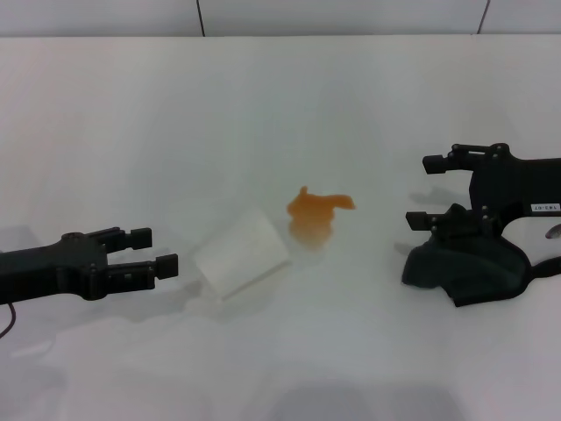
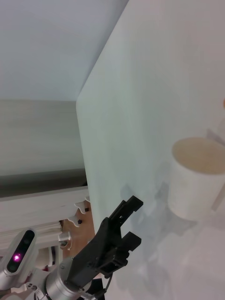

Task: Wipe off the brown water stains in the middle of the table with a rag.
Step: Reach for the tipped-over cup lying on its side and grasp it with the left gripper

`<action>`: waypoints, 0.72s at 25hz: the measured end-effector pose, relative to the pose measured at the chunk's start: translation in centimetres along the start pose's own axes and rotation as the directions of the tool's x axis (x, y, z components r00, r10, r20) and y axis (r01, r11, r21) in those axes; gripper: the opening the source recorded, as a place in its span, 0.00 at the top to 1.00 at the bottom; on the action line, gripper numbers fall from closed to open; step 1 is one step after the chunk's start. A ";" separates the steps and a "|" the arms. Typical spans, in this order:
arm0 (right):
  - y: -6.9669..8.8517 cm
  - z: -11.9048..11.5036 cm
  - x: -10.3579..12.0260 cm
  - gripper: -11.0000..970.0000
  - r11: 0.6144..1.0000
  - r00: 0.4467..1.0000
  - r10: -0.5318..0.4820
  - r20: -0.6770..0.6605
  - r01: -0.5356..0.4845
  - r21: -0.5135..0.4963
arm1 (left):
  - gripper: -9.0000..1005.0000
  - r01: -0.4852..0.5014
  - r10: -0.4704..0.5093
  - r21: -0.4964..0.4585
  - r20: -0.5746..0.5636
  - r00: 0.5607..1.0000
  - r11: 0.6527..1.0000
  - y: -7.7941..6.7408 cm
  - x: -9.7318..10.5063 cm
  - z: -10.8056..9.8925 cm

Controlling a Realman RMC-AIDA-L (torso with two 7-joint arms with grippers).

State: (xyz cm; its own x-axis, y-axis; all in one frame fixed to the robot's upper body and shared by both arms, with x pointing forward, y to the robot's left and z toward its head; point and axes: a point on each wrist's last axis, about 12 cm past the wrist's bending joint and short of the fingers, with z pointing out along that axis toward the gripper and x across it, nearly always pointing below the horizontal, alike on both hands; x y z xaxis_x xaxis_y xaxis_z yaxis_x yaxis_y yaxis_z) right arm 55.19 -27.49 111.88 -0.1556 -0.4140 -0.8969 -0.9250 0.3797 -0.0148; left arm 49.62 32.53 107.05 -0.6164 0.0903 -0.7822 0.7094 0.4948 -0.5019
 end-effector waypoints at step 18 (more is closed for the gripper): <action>0.2 -0.1 0.1 0.10 1.000 1.000 -0.005 -0.013 0.005 -0.006 | 0.13 0.001 -0.001 -0.003 -0.001 1.000 1.000 0.0 0.0 -0.1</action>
State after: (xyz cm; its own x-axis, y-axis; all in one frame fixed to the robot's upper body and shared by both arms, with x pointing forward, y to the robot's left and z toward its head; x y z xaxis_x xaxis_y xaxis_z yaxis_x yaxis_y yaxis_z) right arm 54.98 -27.59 111.81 -0.1554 -0.4265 -0.8910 -0.9277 0.3729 -0.0167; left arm 49.59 32.60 107.06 -0.6173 0.0904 -0.7815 0.7078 0.4975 -0.5015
